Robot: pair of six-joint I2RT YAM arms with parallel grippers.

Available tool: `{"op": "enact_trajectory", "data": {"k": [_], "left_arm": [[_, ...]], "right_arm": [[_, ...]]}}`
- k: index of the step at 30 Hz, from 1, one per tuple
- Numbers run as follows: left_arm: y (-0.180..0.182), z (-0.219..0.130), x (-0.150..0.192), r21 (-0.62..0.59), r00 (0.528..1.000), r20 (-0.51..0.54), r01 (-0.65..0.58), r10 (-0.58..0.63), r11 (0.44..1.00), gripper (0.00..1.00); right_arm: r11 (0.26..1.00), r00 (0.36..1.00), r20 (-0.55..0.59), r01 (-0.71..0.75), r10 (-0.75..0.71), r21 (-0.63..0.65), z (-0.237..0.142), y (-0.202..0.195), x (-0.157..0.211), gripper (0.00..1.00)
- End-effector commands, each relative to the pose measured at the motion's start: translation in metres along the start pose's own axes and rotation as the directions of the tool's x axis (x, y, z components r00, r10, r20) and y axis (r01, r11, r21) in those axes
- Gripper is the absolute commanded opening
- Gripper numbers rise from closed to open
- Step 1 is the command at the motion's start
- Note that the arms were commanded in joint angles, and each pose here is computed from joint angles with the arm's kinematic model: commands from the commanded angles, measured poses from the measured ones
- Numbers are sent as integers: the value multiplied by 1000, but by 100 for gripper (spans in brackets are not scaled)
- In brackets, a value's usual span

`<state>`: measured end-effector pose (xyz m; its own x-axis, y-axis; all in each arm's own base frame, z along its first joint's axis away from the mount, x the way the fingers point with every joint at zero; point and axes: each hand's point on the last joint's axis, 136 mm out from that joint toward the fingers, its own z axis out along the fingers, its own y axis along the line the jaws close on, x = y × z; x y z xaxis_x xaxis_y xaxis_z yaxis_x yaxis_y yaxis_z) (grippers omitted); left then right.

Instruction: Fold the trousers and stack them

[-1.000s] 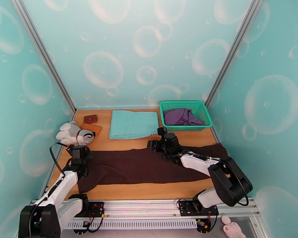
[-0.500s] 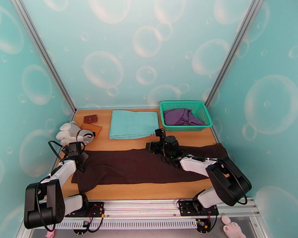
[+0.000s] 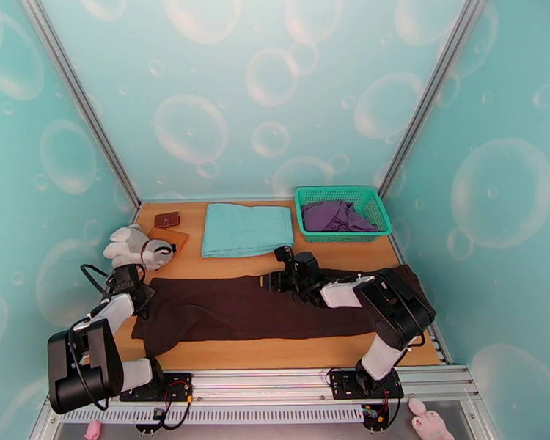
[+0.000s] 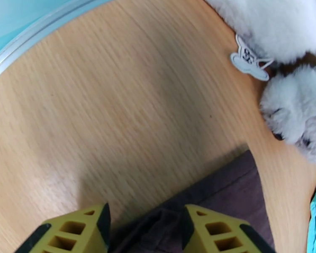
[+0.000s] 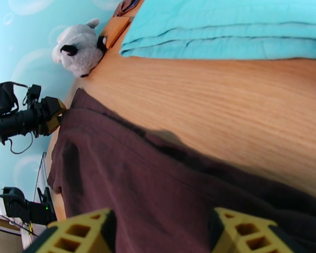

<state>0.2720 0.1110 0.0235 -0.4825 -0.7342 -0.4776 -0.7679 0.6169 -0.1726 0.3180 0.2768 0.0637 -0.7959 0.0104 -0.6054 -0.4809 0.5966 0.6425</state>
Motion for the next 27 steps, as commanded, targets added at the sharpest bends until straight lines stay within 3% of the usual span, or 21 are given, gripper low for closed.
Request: {"op": "enact_trajectory", "data": {"k": [1, 10, 17, 19, 25, 27], "left_arm": [[-16, 1, -10, 74, 1000, 23, -19, 17, 997, 46], [-8, -4, -15, 37, 999, 52, -13, 11, 999, 29], [-9, 0, -10, 39, 1000, 28, -14, 13, 999, 25], [-9, -2, -11, 39, 999, 33, -14, 13, 999, 15], [-8, -10, -15, 46, 998, 60, -10, 7, 999, 0], [-9, -14, -16, 59, 998, 67, -6, 2, 998, 0]], "right_arm": [[998, 999, -6, 33, -34, -45, 6, 11, -4, 62], [997, 1000, -25, 11, -13, -83, 10, 15, 0, 63], [995, 999, -36, -7, 4, -101, 12, 15, 2, 63], [995, 999, -36, -7, 4, -104, 12, 16, 2, 63], [993, 999, -39, -14, 9, -116, 12, 18, 2, 63], [993, 999, -38, -16, 12, -118, 12, 18, 2, 63]]}}
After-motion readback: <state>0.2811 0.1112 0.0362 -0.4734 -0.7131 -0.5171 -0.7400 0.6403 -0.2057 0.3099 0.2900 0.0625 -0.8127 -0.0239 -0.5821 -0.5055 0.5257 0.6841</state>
